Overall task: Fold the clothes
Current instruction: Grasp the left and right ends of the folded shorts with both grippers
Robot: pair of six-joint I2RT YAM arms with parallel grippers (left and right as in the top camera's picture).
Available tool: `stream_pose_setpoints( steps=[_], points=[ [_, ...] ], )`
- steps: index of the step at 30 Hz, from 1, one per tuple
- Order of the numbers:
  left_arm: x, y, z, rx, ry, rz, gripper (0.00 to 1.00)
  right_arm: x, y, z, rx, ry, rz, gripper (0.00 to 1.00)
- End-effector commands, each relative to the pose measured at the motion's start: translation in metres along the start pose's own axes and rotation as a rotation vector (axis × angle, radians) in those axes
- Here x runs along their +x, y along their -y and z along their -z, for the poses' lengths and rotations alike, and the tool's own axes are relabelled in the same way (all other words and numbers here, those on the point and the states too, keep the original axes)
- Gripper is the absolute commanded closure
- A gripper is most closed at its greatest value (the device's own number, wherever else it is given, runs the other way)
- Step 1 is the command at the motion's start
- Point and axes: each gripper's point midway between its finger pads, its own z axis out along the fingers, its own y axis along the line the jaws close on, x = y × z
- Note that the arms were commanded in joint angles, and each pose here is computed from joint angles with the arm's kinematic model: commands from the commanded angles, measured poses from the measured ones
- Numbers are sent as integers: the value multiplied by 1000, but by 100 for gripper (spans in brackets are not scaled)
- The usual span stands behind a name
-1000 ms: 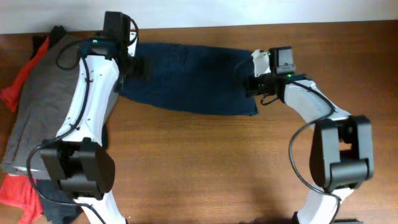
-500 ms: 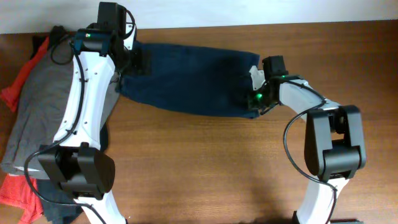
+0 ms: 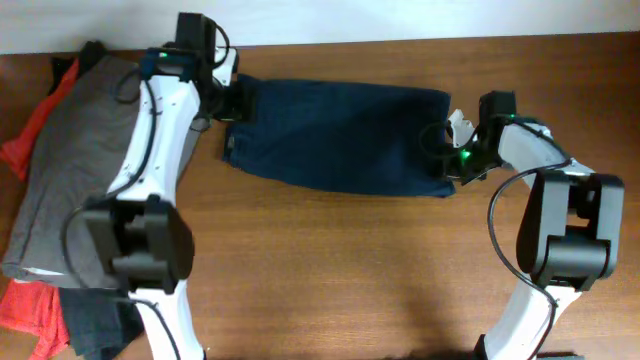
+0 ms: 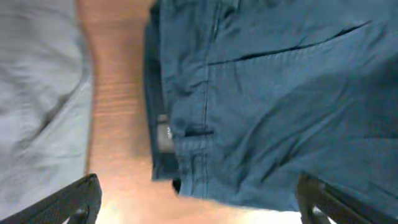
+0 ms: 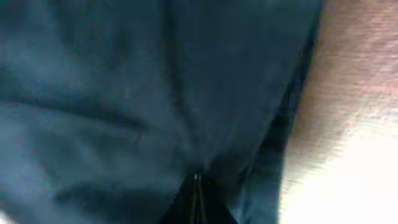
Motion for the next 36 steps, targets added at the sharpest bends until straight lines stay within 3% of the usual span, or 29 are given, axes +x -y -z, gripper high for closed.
stream_pose_setpoints(
  steps=[1,2,3,5,8,10,13,20,36],
  points=[
    [2,1,-41,70,-37,-57,1,-29,-31,40,-84,65,155,90],
    [1,1,-45,82,-37,-63,1,-30,-33,43,-84,64,161,88],
    [1,-1,-56,116,-37,-65,1,-39,-40,61,-80,69,171,73],
    [0,-14,-69,139,-32,-41,1,-50,-44,72,-74,98,187,63],
    [-2,-32,-76,194,-14,-9,1,-59,-40,69,-57,123,195,61],
    [-4,-35,-74,252,7,-23,1,-60,-33,63,-39,118,186,68],
    [-12,-46,-66,341,73,-40,1,-69,-16,43,2,123,164,96],
    [-23,-53,-65,348,126,-58,1,-83,13,15,80,143,112,96],
    [-20,-51,-67,345,109,-39,1,-68,34,-34,116,54,42,96]
  ],
)
